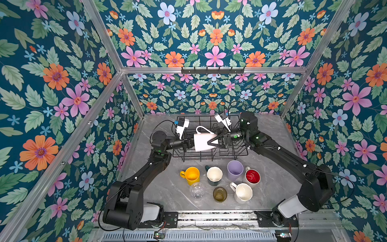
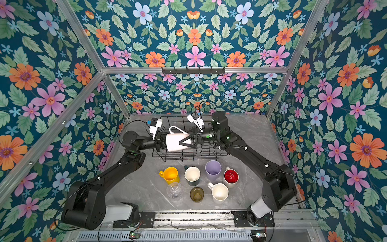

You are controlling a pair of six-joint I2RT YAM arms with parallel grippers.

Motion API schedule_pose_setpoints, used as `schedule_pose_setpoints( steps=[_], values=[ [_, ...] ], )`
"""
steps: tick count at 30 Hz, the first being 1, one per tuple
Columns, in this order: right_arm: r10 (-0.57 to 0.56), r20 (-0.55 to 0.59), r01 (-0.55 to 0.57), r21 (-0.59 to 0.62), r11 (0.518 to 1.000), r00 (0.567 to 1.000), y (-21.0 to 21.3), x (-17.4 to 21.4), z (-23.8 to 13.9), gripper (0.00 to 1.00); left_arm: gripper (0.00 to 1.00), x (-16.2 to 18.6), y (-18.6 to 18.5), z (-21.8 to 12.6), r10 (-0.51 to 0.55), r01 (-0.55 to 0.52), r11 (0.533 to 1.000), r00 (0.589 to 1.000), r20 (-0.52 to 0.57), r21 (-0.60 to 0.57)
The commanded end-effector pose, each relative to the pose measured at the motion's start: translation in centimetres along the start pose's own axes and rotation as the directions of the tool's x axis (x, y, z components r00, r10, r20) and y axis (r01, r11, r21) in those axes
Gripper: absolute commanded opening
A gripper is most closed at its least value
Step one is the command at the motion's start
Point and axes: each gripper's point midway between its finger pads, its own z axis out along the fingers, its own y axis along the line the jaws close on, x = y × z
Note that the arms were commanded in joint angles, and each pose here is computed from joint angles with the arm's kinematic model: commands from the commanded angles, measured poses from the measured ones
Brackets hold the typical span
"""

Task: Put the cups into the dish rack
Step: 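Grasp the pink mug's handle with the right gripper above the rack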

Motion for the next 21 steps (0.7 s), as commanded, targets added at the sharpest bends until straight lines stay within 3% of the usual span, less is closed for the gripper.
schedule_pose_setpoints(
  steps=[1, 21],
  values=[
    [-0.002, -0.004, 0.002, 0.000, 1.000, 1.000, 0.0, 0.0, 0.3, 0.91, 0.00, -0.9, -0.7, 0.0, 0.055, -0.056, 0.998, 0.998, 0.026, 0.013],
    [0.017, -0.016, -0.017, 0.029, 0.999, 1.000, -0.6, 0.4, 1.5, 0.84, 0.00, -1.0, -1.0, 0.0, 0.043, -0.044, 0.999, 0.999, 0.031, 0.031]
  ],
)
